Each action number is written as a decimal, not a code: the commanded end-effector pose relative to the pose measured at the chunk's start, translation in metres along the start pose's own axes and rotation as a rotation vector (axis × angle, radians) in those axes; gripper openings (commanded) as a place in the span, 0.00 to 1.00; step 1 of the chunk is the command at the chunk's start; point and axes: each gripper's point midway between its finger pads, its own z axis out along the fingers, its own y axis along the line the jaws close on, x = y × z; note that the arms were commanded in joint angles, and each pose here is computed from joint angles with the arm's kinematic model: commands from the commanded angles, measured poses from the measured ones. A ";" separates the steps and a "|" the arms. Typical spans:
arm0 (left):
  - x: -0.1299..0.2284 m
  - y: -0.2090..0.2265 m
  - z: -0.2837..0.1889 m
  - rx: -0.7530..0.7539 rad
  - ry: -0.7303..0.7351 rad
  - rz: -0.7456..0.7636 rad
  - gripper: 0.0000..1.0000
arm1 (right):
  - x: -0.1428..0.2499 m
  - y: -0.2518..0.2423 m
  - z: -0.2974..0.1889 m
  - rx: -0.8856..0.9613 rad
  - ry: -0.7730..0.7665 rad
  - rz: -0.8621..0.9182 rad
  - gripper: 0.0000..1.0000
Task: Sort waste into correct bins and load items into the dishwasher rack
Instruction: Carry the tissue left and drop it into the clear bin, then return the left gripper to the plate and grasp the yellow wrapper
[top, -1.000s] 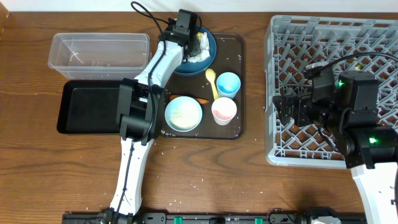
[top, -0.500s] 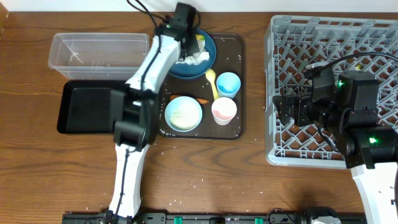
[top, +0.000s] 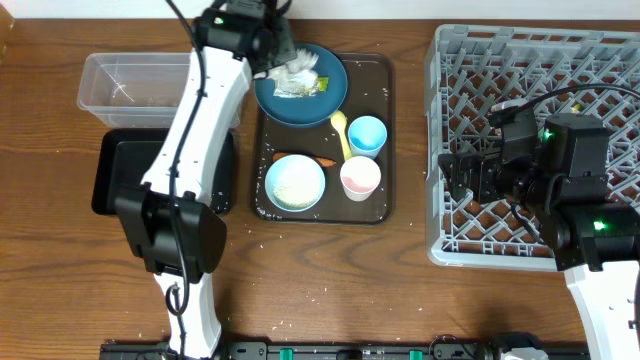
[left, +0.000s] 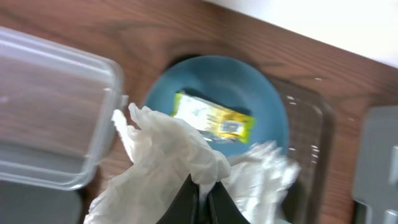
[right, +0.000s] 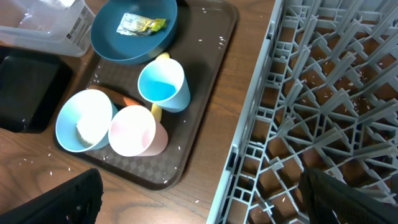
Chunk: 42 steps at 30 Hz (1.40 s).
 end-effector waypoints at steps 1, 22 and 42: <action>-0.016 0.037 0.005 -0.076 -0.023 -0.041 0.06 | -0.007 -0.001 -0.004 0.000 -0.018 -0.008 0.99; -0.035 0.209 0.060 -0.360 0.011 -0.268 0.75 | -0.010 -0.001 -0.004 -0.001 -0.031 -0.012 0.99; 0.004 -0.006 0.071 0.019 0.026 0.021 0.89 | -0.014 0.004 -0.005 -0.026 -0.048 -0.019 0.99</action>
